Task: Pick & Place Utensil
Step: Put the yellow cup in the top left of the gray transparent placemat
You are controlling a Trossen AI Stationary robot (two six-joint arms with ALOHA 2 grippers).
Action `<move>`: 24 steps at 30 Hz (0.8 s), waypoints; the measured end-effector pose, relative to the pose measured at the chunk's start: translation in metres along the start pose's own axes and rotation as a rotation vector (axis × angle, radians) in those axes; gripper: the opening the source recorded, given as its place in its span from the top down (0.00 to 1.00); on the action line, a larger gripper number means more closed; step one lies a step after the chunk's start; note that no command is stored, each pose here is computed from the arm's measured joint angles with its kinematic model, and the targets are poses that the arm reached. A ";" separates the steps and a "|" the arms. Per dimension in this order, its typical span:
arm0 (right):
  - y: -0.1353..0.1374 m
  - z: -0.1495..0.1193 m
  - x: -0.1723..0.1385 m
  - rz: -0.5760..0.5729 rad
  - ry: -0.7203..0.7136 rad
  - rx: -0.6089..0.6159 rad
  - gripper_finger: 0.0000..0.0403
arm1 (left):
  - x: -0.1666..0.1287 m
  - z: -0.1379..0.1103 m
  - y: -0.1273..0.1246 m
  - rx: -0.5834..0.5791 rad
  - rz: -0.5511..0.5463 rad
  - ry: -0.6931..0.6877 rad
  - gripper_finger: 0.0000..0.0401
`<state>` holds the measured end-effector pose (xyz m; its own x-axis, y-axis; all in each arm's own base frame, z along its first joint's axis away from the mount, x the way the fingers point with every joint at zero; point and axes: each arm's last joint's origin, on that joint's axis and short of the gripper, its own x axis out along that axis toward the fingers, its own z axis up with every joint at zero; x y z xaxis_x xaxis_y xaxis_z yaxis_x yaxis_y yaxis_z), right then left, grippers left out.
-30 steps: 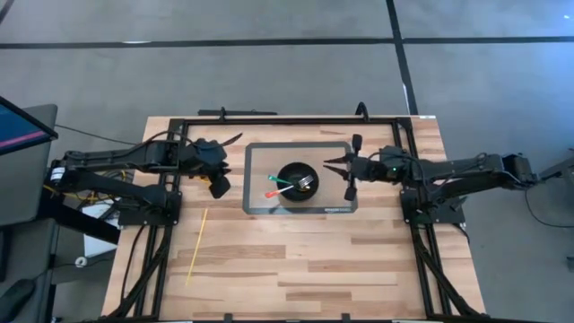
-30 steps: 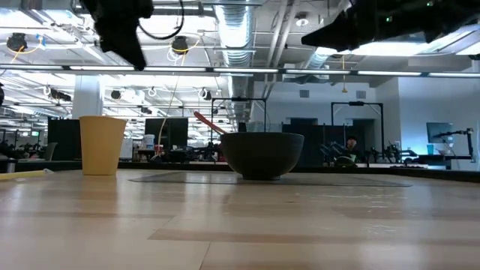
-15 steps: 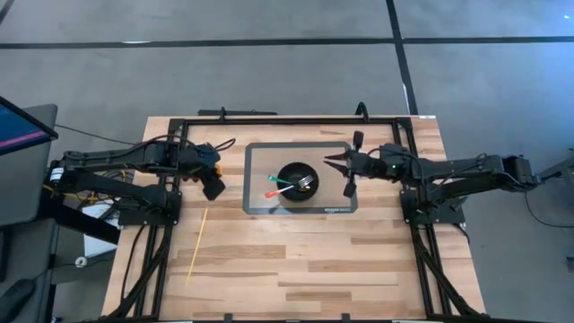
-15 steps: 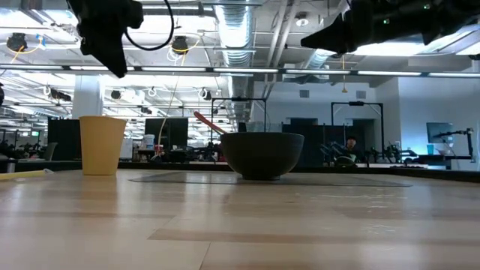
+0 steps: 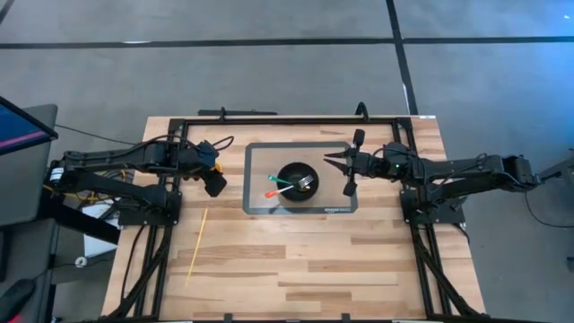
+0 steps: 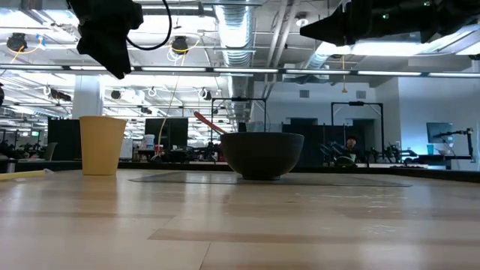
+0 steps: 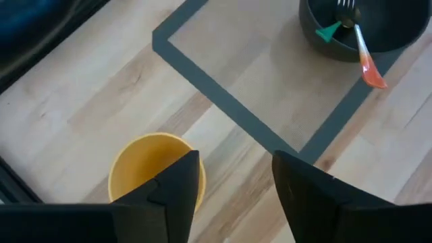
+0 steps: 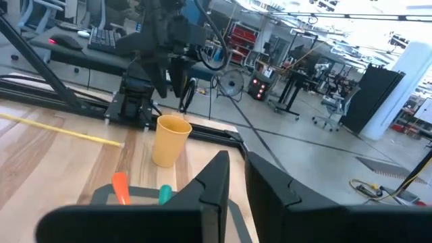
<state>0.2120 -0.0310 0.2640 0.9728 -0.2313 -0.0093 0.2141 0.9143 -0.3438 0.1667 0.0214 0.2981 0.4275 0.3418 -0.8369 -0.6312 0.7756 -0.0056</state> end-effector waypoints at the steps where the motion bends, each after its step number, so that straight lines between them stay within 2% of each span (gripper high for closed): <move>1: 0.000 0.000 0.000 0.000 0.000 0.000 0.90 | 0.002 -0.001 0.000 -0.003 -0.001 -0.002 0.54; 6: 0.000 0.000 0.000 0.000 0.000 0.000 0.90 | 0.023 -0.017 0.002 0.021 0.059 0.049 0.57; 13: 0.000 0.000 0.000 0.001 0.002 0.006 0.90 | 0.046 -0.031 0.002 0.027 0.068 0.064 0.60; 18: 0.000 -0.001 0.000 0.002 0.010 0.081 0.90 | 0.057 -0.038 0.002 0.027 0.068 0.063 0.61; 24: 0.001 -0.004 0.000 0.007 0.042 0.102 0.90 | 0.069 -0.050 0.005 0.041 0.113 0.077 0.61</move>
<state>0.2118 -0.0317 0.2599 0.9703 -0.2362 -0.0516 0.2169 0.9447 -0.2460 0.1603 0.0226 0.2123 0.3027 0.3878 -0.8706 -0.6446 0.7562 0.1127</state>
